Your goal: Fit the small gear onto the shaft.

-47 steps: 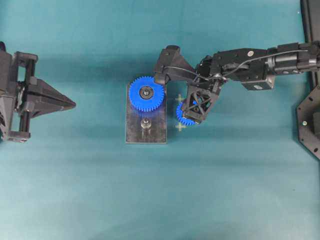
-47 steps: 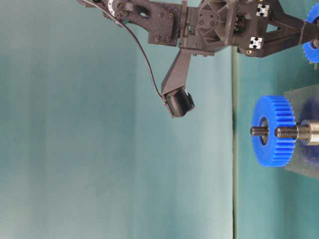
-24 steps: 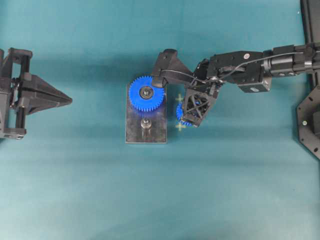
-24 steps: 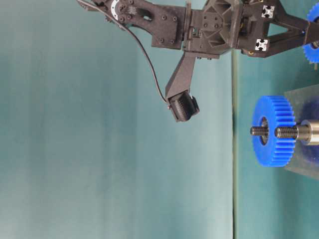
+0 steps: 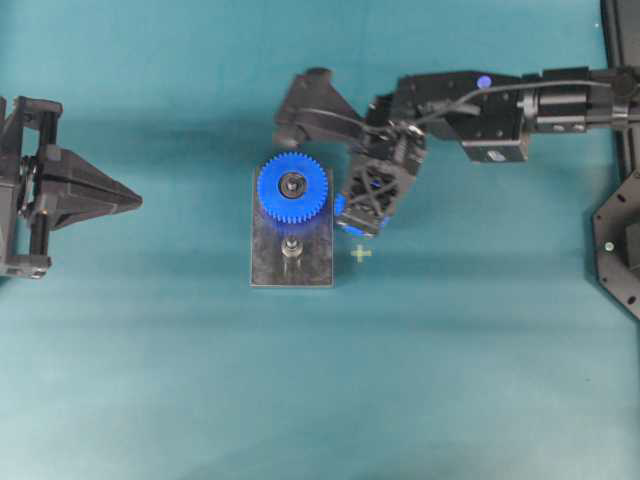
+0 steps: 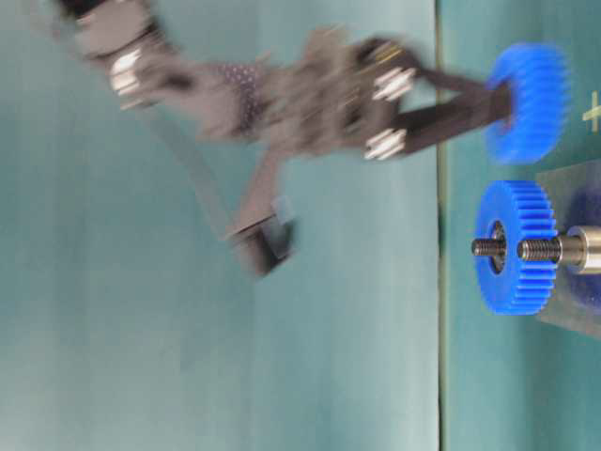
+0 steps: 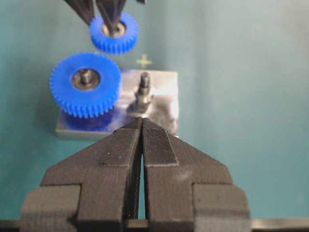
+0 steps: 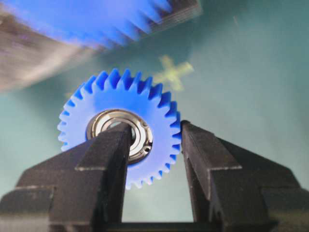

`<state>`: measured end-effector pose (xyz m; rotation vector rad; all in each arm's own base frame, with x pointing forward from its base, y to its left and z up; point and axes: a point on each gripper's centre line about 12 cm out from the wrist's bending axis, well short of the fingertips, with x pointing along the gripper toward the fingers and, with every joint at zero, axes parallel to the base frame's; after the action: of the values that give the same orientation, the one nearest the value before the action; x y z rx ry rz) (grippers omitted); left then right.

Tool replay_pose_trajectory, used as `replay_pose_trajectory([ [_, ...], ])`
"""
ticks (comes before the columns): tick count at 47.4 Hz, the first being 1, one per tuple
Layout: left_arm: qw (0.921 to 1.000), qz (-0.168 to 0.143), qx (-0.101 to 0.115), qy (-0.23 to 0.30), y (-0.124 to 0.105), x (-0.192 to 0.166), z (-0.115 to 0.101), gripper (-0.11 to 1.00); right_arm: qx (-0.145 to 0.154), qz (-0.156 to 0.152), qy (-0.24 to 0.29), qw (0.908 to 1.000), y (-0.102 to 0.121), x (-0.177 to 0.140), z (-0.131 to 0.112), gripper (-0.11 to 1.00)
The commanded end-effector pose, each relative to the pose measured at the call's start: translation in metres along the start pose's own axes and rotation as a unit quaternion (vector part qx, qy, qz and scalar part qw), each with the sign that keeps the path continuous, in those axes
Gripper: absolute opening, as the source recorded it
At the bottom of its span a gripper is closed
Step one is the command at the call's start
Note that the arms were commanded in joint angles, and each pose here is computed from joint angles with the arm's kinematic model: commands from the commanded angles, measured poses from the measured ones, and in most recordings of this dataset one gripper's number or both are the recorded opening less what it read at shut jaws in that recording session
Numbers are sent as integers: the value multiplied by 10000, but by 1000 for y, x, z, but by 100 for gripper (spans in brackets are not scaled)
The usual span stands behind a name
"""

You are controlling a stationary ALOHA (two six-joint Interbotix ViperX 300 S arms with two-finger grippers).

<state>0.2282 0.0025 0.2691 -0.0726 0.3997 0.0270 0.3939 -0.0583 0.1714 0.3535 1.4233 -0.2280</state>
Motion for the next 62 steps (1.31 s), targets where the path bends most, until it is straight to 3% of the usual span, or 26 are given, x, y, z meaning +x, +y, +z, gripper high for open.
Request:
replay_pose_trajectory([
  [1,9999,24,-66,-79,1,0,4,0,-60,156,-253,9995,13,-26,13,36],
  [10,9997,22,-242,-87,1,0,4,0,-274,282,-302,9988,31,-35,26,36],
  [31,9994,10,-308,-132,1,-1,8,0,-474,363,-416,9974,57,-22,59,36],
  [44,9994,9,-316,-140,0,-1,9,0,-614,334,-166,9974,69,-13,58,36],
  [62,9994,7,-316,-163,0,-2,10,0,-742,287,-195,9966,68,-12,59,36],
])
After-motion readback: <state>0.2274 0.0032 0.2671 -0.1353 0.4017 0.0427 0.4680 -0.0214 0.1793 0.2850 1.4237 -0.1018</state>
